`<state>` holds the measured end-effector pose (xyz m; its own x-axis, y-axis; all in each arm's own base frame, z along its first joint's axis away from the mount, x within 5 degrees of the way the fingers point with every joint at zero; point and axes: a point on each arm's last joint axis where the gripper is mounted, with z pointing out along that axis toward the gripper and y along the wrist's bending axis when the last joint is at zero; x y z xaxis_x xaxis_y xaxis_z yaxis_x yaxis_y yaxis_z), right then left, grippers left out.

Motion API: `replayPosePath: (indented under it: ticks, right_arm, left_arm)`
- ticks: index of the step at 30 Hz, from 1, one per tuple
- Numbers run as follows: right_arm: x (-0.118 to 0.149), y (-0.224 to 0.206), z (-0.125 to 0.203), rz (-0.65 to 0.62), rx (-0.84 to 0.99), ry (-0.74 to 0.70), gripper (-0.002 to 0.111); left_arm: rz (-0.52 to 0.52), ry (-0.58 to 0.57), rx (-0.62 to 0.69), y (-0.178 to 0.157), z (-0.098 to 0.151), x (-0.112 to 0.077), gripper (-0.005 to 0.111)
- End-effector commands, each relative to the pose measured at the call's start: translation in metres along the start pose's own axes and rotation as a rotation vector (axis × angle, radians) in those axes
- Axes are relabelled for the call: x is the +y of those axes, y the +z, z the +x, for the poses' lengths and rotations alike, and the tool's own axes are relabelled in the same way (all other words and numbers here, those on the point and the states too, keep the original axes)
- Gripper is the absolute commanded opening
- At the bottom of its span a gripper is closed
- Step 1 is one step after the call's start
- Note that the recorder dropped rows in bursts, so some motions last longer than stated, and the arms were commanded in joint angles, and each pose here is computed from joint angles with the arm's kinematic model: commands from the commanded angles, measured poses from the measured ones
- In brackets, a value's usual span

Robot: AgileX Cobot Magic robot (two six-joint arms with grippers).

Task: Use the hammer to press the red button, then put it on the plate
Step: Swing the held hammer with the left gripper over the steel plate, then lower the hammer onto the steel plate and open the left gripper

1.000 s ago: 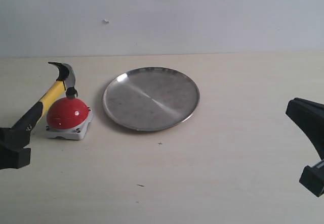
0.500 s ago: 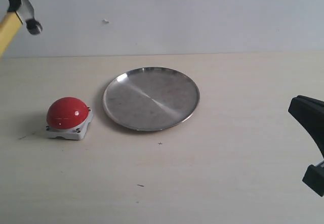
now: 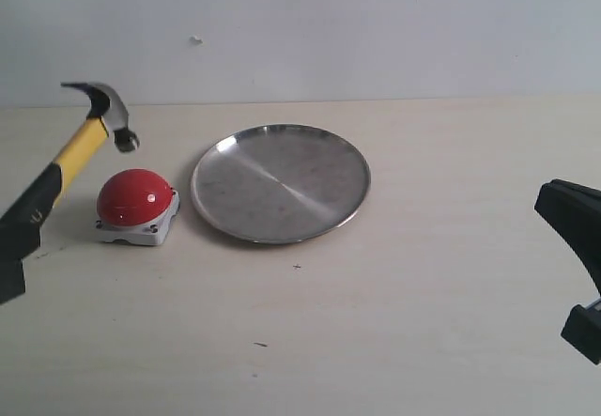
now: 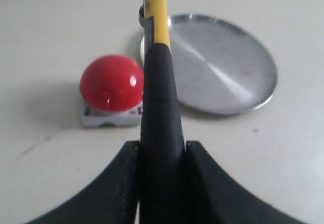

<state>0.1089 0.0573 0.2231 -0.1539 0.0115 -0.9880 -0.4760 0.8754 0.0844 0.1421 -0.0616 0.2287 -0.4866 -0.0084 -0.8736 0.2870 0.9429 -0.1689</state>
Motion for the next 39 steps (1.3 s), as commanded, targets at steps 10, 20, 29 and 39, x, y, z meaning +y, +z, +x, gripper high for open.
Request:
replayPosePath:
  ticks: [10,20,29,39]
  right_arm:
    - [0.0,-0.001,0.001,0.0,0.004,0.018,0.0]
    - [0.001,-0.004,0.014,-0.012,0.01,0.027,0.0]
    - [0.001,-0.004,0.014,-0.012,0.008,0.041,0.0]
    - [0.001,-0.004,0.014,-0.014,0.005,0.062,0.0]
  left_arm:
    - [0.28,-0.034,-0.122,0.029,-0.055,-0.036,0.0]
    - [0.37,-0.227,-0.193,0.122,-0.064,-0.047,0.0]
    - [0.429,-0.327,-0.223,0.206,-0.053,-0.057,0.0]
    - [0.388,-0.386,-0.186,0.273,-0.04,-0.07,0.0]
